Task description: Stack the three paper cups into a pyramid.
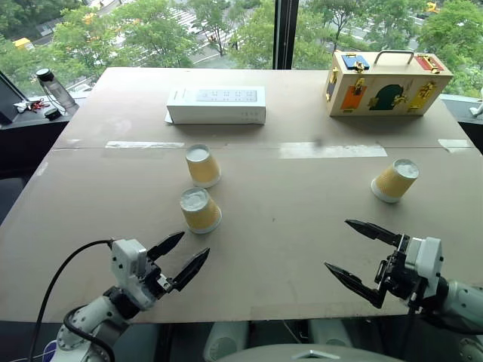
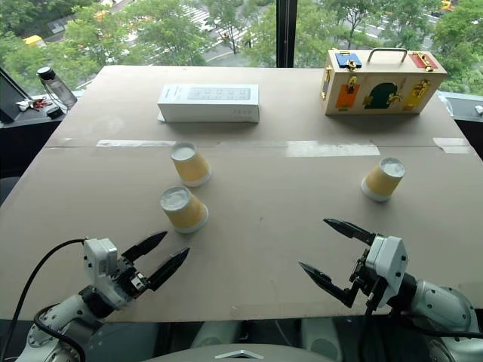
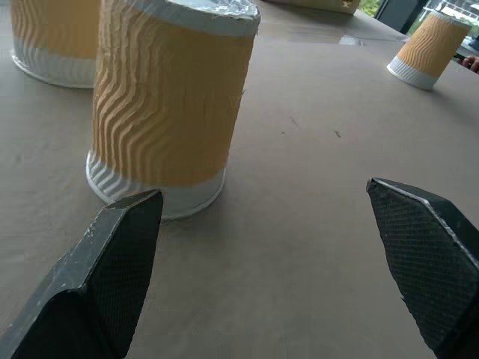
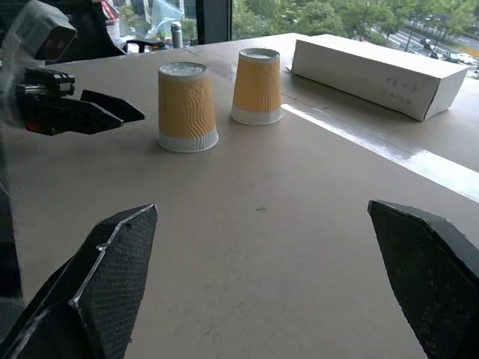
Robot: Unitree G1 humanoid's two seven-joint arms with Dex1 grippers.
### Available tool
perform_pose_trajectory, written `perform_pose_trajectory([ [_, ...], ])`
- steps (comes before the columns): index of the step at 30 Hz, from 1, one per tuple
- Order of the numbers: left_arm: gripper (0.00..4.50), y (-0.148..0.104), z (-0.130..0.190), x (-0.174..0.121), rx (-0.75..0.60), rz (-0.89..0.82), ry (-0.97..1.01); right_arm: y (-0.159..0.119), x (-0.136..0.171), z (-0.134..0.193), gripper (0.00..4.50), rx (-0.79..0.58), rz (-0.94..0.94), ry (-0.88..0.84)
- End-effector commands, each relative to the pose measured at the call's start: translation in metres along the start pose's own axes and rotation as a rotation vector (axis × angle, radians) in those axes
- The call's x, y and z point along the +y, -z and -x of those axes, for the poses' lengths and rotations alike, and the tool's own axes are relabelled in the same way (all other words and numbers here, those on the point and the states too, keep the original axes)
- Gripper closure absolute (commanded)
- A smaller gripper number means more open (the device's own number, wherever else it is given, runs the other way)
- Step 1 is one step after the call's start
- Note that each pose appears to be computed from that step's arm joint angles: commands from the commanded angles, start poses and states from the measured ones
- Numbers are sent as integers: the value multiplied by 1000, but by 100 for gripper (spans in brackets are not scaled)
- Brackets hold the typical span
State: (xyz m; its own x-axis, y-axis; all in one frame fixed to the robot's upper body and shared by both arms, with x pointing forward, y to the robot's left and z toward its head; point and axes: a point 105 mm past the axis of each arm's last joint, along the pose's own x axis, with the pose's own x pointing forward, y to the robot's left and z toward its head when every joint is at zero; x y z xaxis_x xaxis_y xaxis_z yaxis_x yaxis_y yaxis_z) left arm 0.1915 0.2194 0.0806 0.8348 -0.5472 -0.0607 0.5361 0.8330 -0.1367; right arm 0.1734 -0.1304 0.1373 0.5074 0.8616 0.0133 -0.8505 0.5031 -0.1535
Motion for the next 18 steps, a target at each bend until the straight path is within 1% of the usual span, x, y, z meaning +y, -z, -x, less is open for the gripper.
perform_pose_trajectory([
  [1, 0, -12, 5, 16, -50, -72, -72, -15, 8, -3, 4, -42, 14, -76],
  [4, 0, -22, -3, 29, -74, -101, -86, -19, 7, -5, 4, -59, 12, -96],
  [9, 0, -37, -17, 30, -82, -140, -3, -18, 5, -3, 4, -55, 11, -102],
  [14, 0, -45, -31, 29, -80, -169, 71, -19, 5, 0, 4, -57, 9, -84],
  [18, 0, -47, -45, 29, -67, -196, 136, -20, 4, 0, 4, -58, 14, -54],
])
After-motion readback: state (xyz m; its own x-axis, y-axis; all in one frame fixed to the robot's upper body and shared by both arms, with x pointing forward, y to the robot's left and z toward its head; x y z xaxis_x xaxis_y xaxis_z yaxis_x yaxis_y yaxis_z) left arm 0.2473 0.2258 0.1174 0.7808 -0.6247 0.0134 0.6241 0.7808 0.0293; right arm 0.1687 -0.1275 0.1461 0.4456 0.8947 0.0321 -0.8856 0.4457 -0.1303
